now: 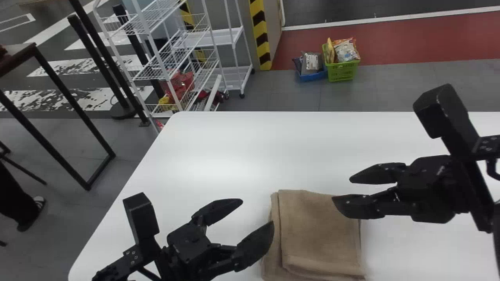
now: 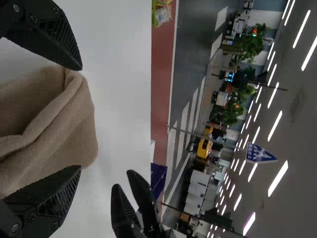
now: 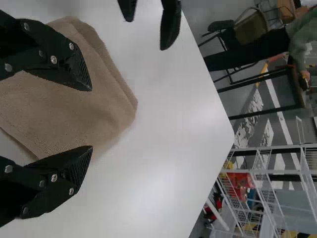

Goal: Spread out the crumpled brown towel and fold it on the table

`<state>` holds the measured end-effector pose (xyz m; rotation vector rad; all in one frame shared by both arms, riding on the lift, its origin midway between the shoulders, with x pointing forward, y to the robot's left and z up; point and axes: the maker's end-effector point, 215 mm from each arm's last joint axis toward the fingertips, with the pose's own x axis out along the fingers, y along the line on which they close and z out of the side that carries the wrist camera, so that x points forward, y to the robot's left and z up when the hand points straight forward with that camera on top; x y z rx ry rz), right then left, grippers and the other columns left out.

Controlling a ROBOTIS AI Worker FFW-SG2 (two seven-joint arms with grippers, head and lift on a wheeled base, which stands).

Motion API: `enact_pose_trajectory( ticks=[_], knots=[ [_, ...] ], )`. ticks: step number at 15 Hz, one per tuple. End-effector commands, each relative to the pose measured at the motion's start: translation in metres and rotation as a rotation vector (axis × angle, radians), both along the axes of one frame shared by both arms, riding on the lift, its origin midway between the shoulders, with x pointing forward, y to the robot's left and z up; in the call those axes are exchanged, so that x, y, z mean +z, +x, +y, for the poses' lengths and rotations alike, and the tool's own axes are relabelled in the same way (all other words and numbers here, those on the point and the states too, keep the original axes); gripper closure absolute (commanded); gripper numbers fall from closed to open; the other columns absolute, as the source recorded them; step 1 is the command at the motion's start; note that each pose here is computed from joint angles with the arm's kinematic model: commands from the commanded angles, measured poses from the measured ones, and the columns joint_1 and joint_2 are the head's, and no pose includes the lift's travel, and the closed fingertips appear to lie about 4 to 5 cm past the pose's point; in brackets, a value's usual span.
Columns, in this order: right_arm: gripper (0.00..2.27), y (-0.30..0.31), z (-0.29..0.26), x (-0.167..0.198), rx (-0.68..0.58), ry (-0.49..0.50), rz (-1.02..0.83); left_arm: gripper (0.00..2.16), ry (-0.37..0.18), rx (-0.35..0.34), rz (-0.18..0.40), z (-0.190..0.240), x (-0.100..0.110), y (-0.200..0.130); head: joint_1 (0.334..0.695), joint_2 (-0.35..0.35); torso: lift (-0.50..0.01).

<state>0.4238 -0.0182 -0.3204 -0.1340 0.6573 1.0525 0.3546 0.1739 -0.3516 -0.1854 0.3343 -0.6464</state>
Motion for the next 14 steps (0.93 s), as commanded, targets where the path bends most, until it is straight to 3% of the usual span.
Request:
enact_pose_trajectory(
  ticks=[1,3,5,6,7,8,9,11,12,14],
  knots=[
    [0.06,0.002,-0.012,0.008,-0.054,0.060,0.037,0.12,0.002,-0.035,0.014,-0.030,-0.010,-0.007,0.695,0.239,-0.127],
    [0.10,0.005,-0.030,0.014,-0.122,0.097,0.077,0.13,0.026,-0.025,-0.037,-0.045,-0.011,-0.002,0.695,0.182,-0.127],
    [0.26,0.007,-0.040,0.017,-0.158,0.130,0.103,0.37,0.052,-0.012,-0.059,-0.057,-0.015,0.006,0.695,0.141,-0.127],
    [0.44,0.009,-0.045,0.019,-0.172,0.148,0.117,0.65,0.059,0.001,-0.073,-0.058,-0.018,0.011,0.695,0.121,-0.127],
    [0.63,0.012,-0.051,0.022,-0.200,0.172,0.143,1.22,0.064,0.021,-0.063,-0.055,-0.025,0.016,0.695,0.104,-0.127],
    [0.65,0.013,-0.057,0.022,-0.226,0.187,0.167,1.69,0.072,0.040,-0.050,-0.051,-0.031,0.018,0.695,0.091,-0.127],
    [0.65,0.013,-0.062,0.021,-0.247,0.194,0.182,1.89,0.076,0.049,-0.028,-0.049,-0.037,0.019,0.695,0.076,-0.127],
    [0.46,0.016,-0.073,0.026,-0.304,0.219,0.220,1.90,0.075,0.053,0.001,-0.046,-0.047,0.018,0.695,0.067,-0.127],
    [0.46,0.018,-0.080,0.029,-0.329,0.231,0.225,2.07,0.079,0.058,0.004,-0.040,-0.049,0.018,0.695,0.061,-0.127],
    [0.46,0.024,-0.092,0.035,-0.355,0.249,0.217,2.09,0.091,0.081,0.019,-0.023,-0.060,0.019,0.695,0.050,-0.127]
  ],
)
